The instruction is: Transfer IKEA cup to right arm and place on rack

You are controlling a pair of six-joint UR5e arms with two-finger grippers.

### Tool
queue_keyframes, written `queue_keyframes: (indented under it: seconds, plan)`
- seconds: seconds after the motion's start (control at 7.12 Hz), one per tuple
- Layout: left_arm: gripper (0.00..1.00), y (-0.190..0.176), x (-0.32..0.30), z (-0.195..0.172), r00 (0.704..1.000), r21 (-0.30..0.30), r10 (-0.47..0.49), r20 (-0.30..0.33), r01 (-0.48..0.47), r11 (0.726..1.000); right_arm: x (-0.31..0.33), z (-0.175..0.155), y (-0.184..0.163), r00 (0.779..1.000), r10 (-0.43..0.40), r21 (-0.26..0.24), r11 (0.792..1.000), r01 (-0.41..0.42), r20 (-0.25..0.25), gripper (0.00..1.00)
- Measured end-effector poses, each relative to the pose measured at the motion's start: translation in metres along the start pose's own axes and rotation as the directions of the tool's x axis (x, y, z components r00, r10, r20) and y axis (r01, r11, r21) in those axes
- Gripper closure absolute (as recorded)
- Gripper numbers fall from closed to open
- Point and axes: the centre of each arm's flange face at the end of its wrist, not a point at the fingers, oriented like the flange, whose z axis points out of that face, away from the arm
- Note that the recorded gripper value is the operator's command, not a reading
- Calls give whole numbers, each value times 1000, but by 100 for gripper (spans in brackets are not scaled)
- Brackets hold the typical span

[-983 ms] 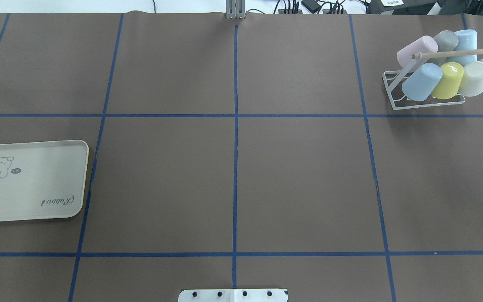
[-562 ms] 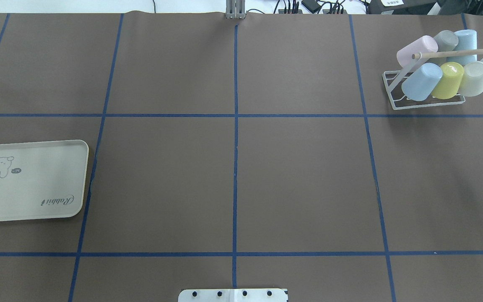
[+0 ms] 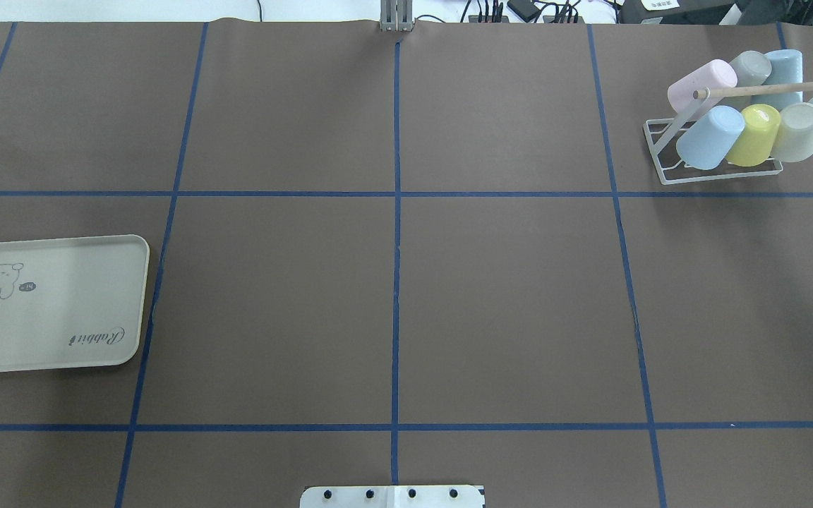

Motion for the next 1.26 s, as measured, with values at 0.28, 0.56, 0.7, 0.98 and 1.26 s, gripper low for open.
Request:
queue_keyframes:
  seconds: [0.28,0.56,0.7,0.98,1.26]
  plan:
    - [0,4,2,-2,1000,17,10,1,-10,1000,17,-1,-7,997,-40,3,999,41,-61,0]
    - [0,2,4,-4,1000,24,16,0,-16,1000,18,2,-14,983,-137,-54,990,131,-122,0]
    - [0,2,5,-4,1000,24,17,0,-17,1000,16,1,-15,981,-147,-70,988,139,-124,0]
    - [0,4,4,-4,1000,23,16,1,-16,1000,13,7,-10,980,-166,-80,984,158,-110,0]
    - [0,6,3,-3,1000,21,14,0,-14,1000,5,31,0,974,-205,-105,975,195,-96,0]
